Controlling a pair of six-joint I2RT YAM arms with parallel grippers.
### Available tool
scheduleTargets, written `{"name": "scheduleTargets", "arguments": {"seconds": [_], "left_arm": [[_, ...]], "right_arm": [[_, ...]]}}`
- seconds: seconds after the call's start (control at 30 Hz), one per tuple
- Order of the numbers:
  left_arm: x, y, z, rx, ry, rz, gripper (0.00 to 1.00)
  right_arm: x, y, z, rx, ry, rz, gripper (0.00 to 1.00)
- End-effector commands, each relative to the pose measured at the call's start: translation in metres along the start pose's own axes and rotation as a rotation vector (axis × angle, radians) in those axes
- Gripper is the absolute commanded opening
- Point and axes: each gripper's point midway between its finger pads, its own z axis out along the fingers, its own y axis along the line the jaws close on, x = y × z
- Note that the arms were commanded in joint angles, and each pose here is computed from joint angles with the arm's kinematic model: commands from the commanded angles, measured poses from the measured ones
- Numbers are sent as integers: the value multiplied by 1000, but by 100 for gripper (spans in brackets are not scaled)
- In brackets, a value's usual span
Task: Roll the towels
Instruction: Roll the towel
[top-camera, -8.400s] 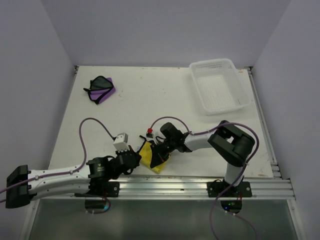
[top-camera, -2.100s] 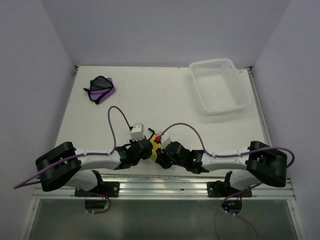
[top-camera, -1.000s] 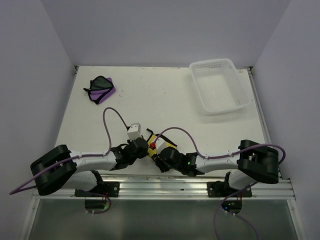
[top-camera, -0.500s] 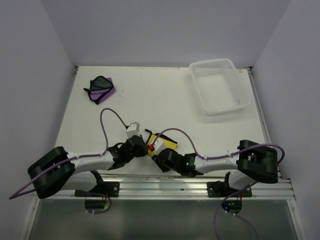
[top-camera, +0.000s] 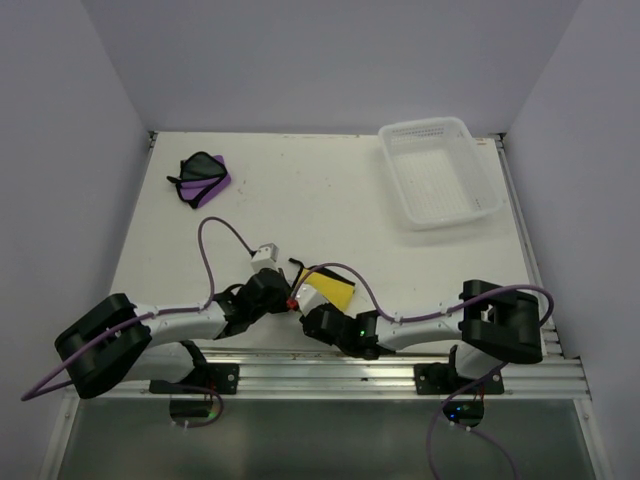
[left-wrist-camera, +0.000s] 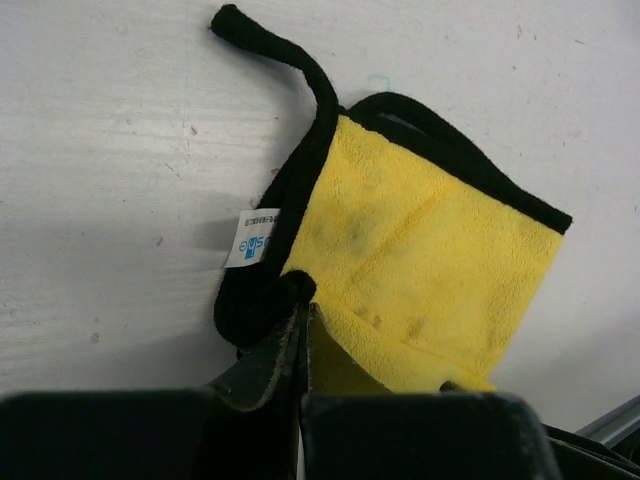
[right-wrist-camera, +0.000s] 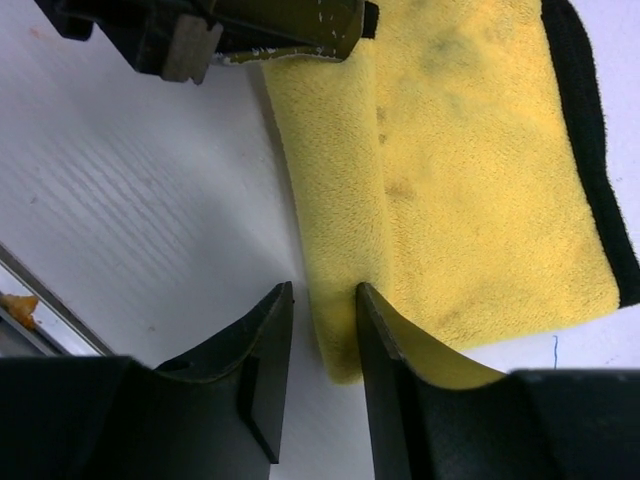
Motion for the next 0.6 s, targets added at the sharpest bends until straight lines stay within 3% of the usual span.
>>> {"name": "scheduleTargets", "arguments": {"seconds": [0.0, 0.23, 0.57], "left_arm": [[17, 23, 0, -51, 63, 47, 0], [17, 29, 0, -62, 66, 45, 0], [10, 30, -5, -63, 51, 46, 0]], "right_arm": [[36, -24, -2, 110, 126, -89, 34], [37, -33, -4, 165, 128, -96, 26], [32, -27, -3, 131, 110, -93, 4]]}}
